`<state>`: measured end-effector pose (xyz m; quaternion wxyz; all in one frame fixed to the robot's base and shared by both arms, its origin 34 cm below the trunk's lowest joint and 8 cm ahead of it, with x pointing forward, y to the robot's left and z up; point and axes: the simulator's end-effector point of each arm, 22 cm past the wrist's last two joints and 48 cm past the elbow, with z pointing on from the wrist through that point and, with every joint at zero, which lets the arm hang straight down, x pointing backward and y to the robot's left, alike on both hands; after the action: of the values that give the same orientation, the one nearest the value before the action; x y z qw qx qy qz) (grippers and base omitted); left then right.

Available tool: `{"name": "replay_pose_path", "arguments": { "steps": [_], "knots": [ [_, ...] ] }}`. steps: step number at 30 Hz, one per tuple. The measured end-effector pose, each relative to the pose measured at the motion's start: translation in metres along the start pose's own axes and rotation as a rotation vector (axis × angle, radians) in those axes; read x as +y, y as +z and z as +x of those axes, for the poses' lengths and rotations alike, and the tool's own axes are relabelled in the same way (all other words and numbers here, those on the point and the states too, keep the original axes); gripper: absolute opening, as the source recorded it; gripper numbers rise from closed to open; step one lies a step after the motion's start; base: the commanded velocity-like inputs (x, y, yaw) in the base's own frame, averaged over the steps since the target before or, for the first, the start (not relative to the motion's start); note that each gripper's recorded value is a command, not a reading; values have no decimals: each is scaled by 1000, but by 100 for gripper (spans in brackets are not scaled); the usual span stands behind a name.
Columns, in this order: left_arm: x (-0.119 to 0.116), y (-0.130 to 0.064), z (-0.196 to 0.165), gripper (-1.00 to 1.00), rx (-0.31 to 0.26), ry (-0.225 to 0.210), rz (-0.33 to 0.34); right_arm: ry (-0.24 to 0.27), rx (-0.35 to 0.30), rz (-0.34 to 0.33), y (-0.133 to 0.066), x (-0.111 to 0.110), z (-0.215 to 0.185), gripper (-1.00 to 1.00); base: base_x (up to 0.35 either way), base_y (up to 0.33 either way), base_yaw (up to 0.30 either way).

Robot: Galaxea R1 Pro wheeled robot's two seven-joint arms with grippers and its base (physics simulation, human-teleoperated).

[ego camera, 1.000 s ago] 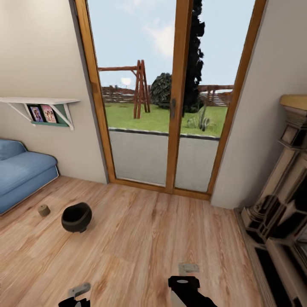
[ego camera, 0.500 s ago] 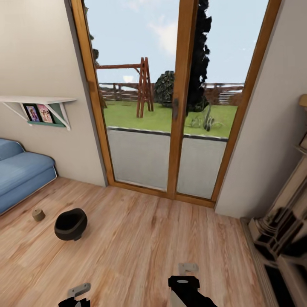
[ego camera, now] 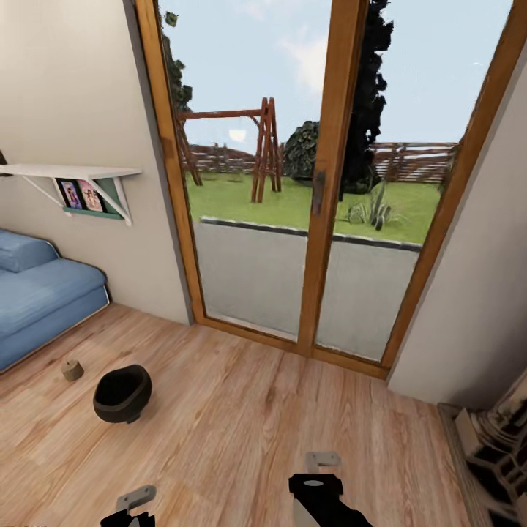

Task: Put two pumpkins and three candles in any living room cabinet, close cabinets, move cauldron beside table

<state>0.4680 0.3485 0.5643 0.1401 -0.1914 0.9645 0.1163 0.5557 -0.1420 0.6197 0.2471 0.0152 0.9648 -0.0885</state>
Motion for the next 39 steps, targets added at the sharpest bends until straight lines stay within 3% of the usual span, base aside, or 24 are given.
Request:
{"name": "replay_pose_path", "arguments": {
  "steps": [12,28,39],
  "knots": [
    [0,1,1,100,3,1,-1,-2,3,0,1,0,2,100,271,-62,279],
    [1,3,5,100,11,3,-4,-5,13,-1,3,1,6,100,28,0,279],
    [1,4,7,100,17,5,-6,-7,19,-2,4,1,8,100,186,0,279]
  ]
}}
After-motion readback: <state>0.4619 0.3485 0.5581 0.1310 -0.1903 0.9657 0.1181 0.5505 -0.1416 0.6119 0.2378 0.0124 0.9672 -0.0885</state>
